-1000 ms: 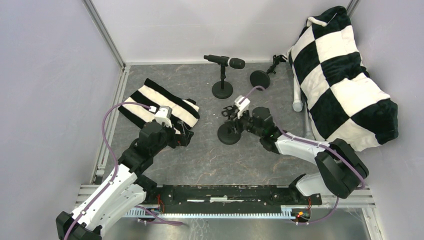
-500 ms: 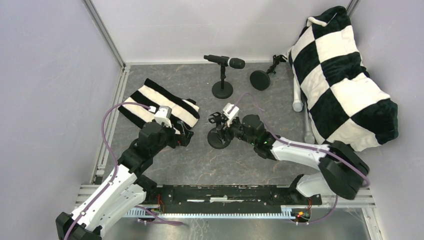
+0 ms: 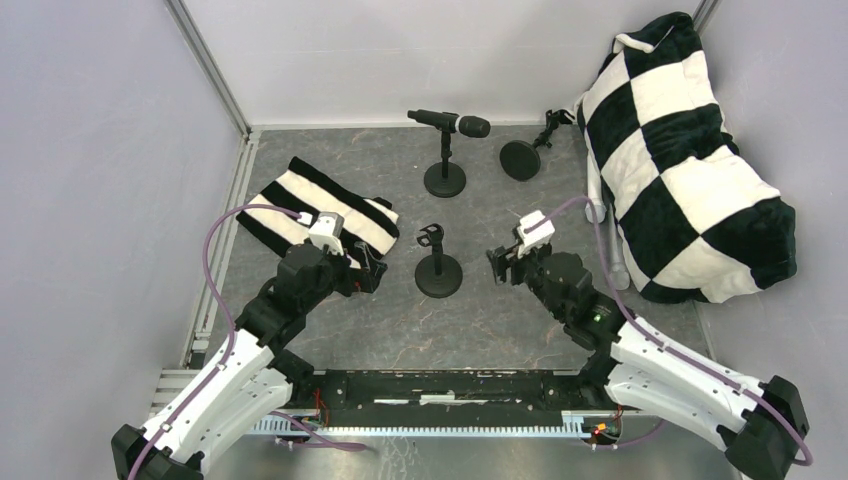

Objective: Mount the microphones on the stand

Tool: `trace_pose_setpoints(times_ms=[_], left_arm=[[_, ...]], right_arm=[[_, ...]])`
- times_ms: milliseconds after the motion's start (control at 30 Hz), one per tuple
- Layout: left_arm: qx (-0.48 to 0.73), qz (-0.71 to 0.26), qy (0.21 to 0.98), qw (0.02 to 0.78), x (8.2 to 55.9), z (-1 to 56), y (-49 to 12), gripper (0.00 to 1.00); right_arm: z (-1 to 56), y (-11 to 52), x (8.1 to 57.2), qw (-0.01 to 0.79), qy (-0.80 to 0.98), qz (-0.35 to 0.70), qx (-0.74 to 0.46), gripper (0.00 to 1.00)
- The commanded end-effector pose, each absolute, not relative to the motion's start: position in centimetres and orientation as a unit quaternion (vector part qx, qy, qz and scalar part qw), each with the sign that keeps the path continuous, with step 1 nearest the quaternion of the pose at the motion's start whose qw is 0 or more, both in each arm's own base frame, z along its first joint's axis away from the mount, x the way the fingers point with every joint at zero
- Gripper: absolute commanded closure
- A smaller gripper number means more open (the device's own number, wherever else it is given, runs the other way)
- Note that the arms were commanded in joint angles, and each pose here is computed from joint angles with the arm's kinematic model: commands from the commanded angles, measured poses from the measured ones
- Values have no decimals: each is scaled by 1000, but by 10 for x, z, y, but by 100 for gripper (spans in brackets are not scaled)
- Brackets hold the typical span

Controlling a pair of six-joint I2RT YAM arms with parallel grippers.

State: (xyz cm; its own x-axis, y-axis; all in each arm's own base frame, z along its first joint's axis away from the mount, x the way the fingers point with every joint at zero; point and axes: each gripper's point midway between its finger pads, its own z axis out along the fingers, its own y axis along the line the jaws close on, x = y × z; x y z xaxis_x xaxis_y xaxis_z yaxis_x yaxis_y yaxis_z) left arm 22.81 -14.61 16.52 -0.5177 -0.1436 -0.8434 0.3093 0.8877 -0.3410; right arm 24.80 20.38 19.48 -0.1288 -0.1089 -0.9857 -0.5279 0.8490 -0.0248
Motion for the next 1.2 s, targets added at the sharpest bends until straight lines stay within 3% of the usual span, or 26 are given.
trace_pose_setpoints(times_ms=[0, 500, 1167], left_arm=[[70, -232, 833, 498, 228, 174, -148, 0], [72, -223, 834, 499, 229, 174, -146, 0], [75, -222, 835, 498, 228, 174, -146, 0]], right_arm=[[189, 135, 278, 591, 797, 18, -124, 26], [160, -7, 404, 509, 854, -72, 72, 21], [96, -74, 488, 451, 884, -98, 74, 21]])
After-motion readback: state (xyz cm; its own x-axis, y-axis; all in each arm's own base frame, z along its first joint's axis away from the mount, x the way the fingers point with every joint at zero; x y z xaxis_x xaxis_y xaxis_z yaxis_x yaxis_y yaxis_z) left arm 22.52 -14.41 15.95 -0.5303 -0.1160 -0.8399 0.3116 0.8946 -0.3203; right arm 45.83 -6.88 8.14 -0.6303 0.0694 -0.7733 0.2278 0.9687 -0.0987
